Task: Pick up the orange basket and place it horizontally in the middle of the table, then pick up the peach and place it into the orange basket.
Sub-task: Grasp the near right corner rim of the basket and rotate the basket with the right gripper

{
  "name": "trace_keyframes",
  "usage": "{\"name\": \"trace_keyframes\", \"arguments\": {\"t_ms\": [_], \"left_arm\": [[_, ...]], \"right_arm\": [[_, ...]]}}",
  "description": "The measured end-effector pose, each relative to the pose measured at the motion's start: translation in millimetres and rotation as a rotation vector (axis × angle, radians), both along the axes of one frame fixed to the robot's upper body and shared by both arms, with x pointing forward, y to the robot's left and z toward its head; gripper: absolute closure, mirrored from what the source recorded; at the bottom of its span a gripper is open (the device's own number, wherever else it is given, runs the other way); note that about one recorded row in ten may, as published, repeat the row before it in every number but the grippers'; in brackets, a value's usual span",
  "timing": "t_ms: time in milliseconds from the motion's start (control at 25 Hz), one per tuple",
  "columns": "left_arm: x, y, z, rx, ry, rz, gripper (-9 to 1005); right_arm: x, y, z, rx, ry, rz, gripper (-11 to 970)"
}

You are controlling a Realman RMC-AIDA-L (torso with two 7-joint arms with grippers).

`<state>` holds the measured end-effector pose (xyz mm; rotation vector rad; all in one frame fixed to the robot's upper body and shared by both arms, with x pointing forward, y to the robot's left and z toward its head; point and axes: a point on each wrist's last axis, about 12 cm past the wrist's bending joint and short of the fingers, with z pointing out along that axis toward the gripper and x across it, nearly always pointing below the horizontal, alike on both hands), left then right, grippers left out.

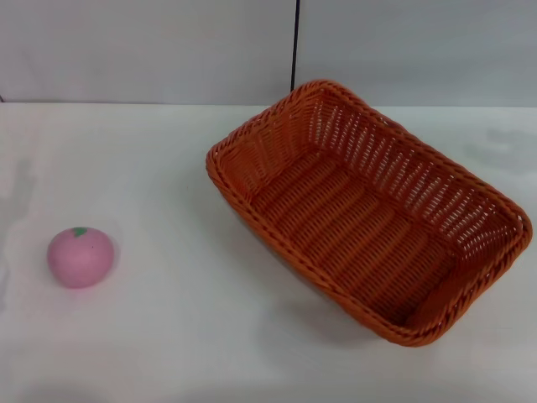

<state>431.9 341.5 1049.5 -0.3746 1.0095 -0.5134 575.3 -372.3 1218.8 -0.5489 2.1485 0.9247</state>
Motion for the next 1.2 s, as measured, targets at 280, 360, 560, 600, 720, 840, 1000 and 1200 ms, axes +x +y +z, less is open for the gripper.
{"name": "trace_keyframes", "arguments": {"t_ms": [280,360,560,600,720,840,1000,1200], "left_arm": [[-0.7,-1.3,-1.6,0.001,0.012,-0.009,155],[-0.9,-1.2,-1.9,0.001,0.014,-0.009,155],[-2.4,-0.8,-4.2,-0.003,0.031,-0.003,154],[-2.4,-0.8,-4.2,-0.003,0.031,-0.003,154],[-2.5,-0.5,-5.0,-0.004,0.037,-0.002,154],[-2.2,-0.6,-5.4,-0.006,0.042,-0.001,154],[-1.5,-1.1,-5.8,-0.01,0.045,-0.002,154],[-0.6,-1.6,-5.6,-0.011,0.045,-0.003,155]], "right_arm": [[18.7,22.0,3.1,-0.192,0.099,0.092,277],[23.8,31.4,2.2,-0.263,0.135,0.123,222],[26.8,42.7,-1.1,-0.324,0.166,0.163,200],[27.2,44.9,-2.4,-0.336,0.172,0.171,201],[29.0,51.8,-9.3,-0.381,0.196,0.185,204],[31.2,57.8,-18.7,-0.434,0.226,0.19,206],[33.0,70.3,-32.3,-0.476,0.254,0.208,209],[32.3,84.5,-45.0,-0.497,0.262,0.231,213]]}}
